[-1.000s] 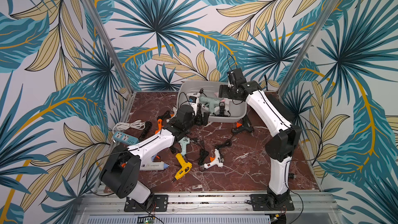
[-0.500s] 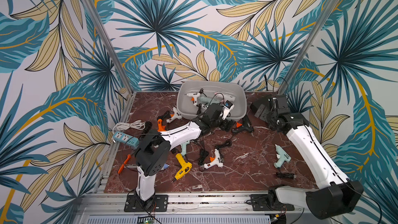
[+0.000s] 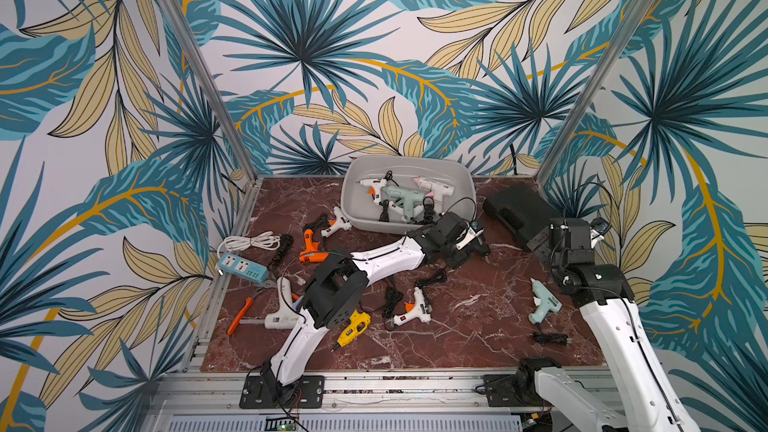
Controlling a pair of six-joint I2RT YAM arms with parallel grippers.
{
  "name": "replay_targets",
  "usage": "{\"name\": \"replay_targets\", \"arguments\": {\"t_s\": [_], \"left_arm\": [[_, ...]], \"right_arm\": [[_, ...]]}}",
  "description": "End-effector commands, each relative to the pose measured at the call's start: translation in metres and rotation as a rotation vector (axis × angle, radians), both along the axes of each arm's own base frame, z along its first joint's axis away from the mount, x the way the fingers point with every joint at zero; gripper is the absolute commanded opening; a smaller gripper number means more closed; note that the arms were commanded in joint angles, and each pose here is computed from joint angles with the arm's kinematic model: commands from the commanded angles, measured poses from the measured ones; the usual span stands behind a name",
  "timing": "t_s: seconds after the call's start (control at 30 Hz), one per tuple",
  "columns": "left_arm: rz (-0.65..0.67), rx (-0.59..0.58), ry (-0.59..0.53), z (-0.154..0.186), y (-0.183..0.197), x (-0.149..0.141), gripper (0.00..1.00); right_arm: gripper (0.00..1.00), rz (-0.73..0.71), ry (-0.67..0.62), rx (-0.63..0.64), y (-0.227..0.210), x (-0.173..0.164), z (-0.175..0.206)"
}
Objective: Put the hot melt glue gun into the storage box
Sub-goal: Pick up the hot melt adhesive gun from the center of the board.
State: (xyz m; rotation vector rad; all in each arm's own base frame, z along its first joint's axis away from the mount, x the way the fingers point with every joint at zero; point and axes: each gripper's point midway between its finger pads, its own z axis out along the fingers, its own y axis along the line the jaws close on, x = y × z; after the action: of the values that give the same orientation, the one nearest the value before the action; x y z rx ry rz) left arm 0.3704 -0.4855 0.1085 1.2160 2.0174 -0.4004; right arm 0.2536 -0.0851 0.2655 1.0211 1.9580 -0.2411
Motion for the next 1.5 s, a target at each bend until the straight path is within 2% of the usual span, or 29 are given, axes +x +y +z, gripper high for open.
{"name": "replay_targets", "arguments": {"t_s": [0.0,0.17,0.47,0.77,1.0,1.13,1.27,1.47], "left_arm": [[-0.005,0.074,-0.01,-0.009,0.003,0.006,0.67],[-0.007,0.078,-0.04,-0.011,-0.002,0.013,0.7],[-0.024,0.159,-0.04,-0.041,-0.009,0.024,0.77],[-0.032,0.201,-0.01,-0.063,-0.013,0.027,0.77],[-0.089,0.204,0.067,-0.069,-0.015,0.005,0.58],[-0.119,0.236,0.054,-0.074,-0.018,-0.009,0.53],[-0.085,0.242,0.032,-0.08,-0.019,-0.002,0.65],[-0.083,0.261,0.021,-0.087,-0.026,0.008,0.68]], "right_arm": [[0.99,-0.041,0.006,-0.009,-0.006,-0.011,-0.004],[0.99,-0.03,-0.001,-0.003,-0.004,-0.013,-0.003],[1.0,-0.035,-0.016,-0.002,-0.005,-0.015,0.0],[0.99,-0.043,-0.017,-0.009,-0.007,-0.015,0.001],[0.99,-0.05,0.001,-0.006,-0.007,-0.013,-0.004],[1.0,-0.059,0.002,-0.007,-0.008,-0.012,-0.005],[0.99,-0.057,0.009,0.002,-0.006,-0.011,-0.009],[0.99,-0.043,0.009,0.017,-0.004,-0.011,-0.01]]}}
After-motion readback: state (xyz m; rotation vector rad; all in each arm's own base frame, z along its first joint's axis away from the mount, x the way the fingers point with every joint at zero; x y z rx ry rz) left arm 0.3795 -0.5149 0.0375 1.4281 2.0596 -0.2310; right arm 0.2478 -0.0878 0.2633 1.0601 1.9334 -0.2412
